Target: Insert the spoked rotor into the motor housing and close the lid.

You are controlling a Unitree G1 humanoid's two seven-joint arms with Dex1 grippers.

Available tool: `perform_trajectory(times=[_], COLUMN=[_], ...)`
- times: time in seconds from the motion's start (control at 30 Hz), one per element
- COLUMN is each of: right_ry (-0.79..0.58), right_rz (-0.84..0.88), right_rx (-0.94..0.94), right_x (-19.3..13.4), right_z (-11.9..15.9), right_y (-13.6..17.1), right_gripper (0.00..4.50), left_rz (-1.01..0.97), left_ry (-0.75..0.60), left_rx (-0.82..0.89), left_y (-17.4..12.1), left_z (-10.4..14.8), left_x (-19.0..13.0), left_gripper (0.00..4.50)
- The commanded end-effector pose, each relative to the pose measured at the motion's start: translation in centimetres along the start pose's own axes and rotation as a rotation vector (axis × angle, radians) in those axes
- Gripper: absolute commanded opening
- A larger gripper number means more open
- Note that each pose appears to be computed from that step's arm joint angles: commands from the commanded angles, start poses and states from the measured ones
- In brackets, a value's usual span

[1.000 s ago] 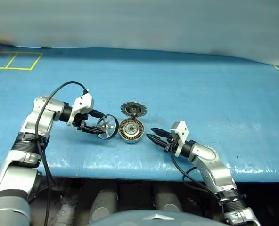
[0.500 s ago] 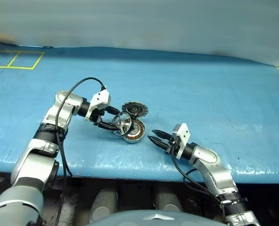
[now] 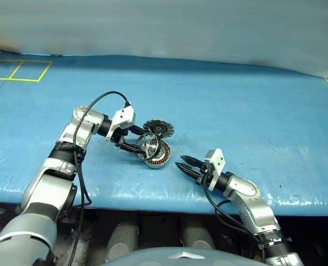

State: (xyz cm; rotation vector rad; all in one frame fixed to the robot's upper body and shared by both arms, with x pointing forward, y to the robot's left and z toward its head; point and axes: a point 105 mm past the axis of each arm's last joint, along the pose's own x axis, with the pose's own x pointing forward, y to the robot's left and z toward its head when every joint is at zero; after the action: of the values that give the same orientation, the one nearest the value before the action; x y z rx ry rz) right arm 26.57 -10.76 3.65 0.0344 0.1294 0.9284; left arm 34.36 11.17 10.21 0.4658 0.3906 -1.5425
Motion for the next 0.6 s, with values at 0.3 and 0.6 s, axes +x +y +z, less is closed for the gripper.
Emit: perform_trajectory(times=[0.3, 0.6], right_ry=[-0.009, -0.005], right_rz=[-0.035, -0.051], right_rx=[-0.041, -0.045], right_x=[-0.15, -0.21], right_z=[0.16, -0.06], right_y=[-0.44, -0.54], right_gripper=[1.59, 1.59], left_rz=[0.01, -0.004], left_ry=[-0.012, 0.026], left_rx=[0.048, 0.04], left_y=[1.04, 1.12], left_z=[1.98, 1.22], left_x=[-0.03, 0.61], left_gripper=[3.14, 3.14])
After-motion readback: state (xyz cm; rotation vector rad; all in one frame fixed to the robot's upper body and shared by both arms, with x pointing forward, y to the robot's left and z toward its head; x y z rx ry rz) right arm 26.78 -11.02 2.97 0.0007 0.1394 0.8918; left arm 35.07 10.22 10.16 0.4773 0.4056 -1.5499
